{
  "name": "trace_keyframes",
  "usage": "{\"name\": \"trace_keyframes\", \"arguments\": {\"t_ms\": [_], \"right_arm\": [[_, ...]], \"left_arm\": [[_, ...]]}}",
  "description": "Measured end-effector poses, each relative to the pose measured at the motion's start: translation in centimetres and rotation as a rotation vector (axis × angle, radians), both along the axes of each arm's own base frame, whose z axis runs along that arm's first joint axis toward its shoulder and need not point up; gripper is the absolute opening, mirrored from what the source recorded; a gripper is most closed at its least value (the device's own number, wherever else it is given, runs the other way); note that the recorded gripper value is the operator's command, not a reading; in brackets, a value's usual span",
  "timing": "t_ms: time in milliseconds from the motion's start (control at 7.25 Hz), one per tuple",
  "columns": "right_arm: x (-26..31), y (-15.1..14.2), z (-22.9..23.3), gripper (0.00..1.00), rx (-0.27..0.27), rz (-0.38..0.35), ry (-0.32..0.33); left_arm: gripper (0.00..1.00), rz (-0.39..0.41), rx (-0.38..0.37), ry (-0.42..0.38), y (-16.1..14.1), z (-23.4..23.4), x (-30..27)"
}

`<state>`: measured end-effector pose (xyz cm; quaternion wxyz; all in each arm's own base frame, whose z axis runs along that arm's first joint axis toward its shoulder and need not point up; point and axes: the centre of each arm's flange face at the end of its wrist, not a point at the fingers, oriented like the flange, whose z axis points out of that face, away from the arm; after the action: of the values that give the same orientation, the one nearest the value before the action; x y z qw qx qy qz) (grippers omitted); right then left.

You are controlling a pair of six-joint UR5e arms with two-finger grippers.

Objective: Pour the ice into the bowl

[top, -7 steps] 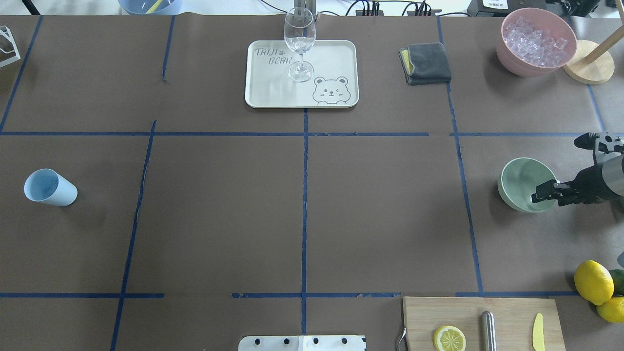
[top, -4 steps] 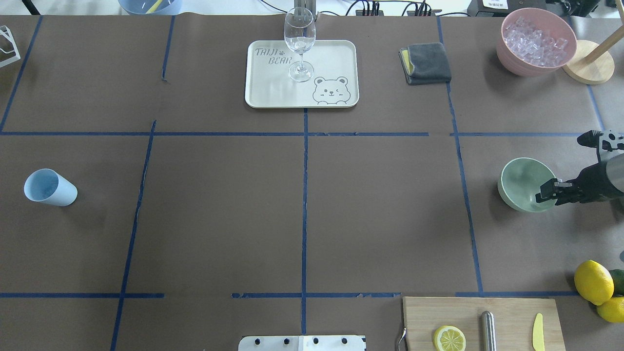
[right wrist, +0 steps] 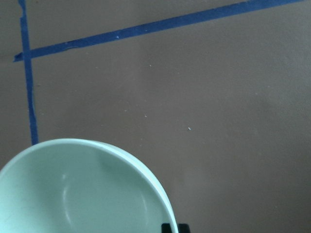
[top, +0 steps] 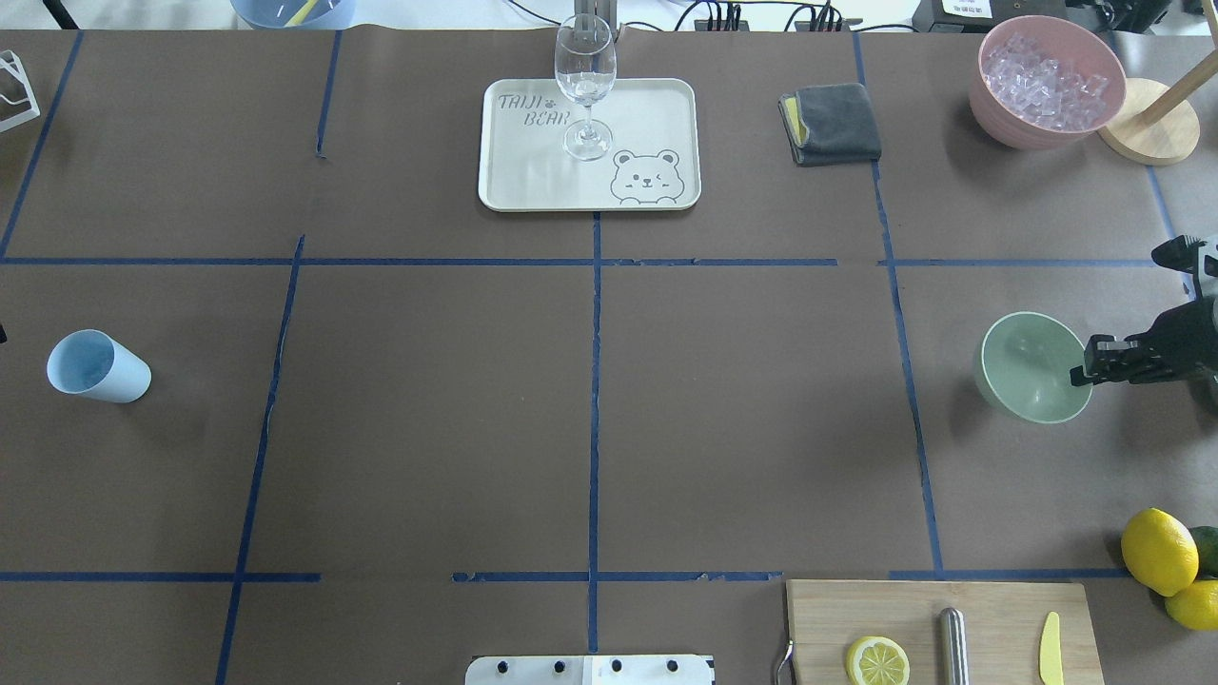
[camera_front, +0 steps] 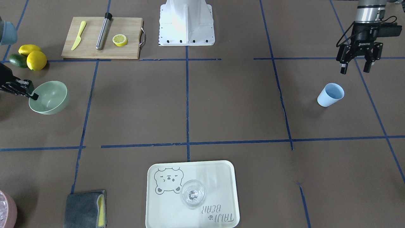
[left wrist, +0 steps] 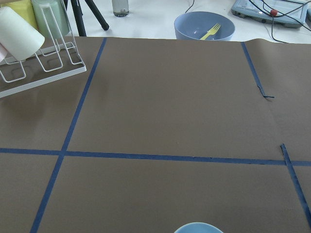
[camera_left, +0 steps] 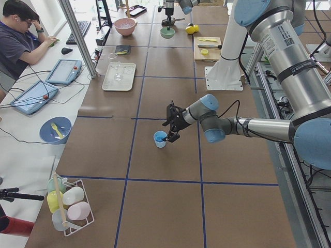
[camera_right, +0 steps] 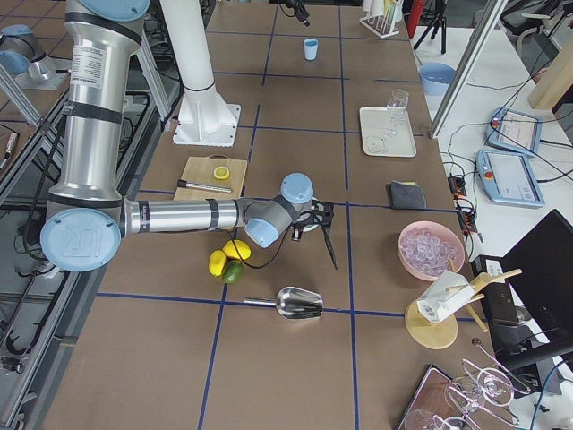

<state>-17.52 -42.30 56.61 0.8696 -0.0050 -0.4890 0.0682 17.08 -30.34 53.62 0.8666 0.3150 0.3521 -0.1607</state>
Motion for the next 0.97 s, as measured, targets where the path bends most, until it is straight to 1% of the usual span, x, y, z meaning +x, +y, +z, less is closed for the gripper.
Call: {"name": "trace_keyframes", "arguments": {"t_ms": [138,276,414,690,966], "right_arm": [[-0.1,-0.9,-1.7,0.00,-0.007,0.001,-0.026],[-0.8,-2.4,-4.4,0.00,-0.026,0.015,-0.051],[-2.2,-3.8,-7.8,0.00,-0.055,0.027,-0.071],[-7.2,-5.2,-16.1,0.00,-0.138,0.015,-0.087],[-13.2,-4.7,-23.7,0.00,-0.221,-0.012,-0.090]], "left_arm": [[0.99,0.001,-0.013,0.015,0.9,0.1,1.5],[0.99,-0.003,-0.023,0.039,2.1,0.3,3.3],[0.99,-0.018,-0.021,0.050,3.1,0.6,4.8],[0.99,-0.074,0.005,0.057,4.5,2.0,6.9],[0.99,-0.139,0.057,0.036,4.9,4.0,8.2]]}}
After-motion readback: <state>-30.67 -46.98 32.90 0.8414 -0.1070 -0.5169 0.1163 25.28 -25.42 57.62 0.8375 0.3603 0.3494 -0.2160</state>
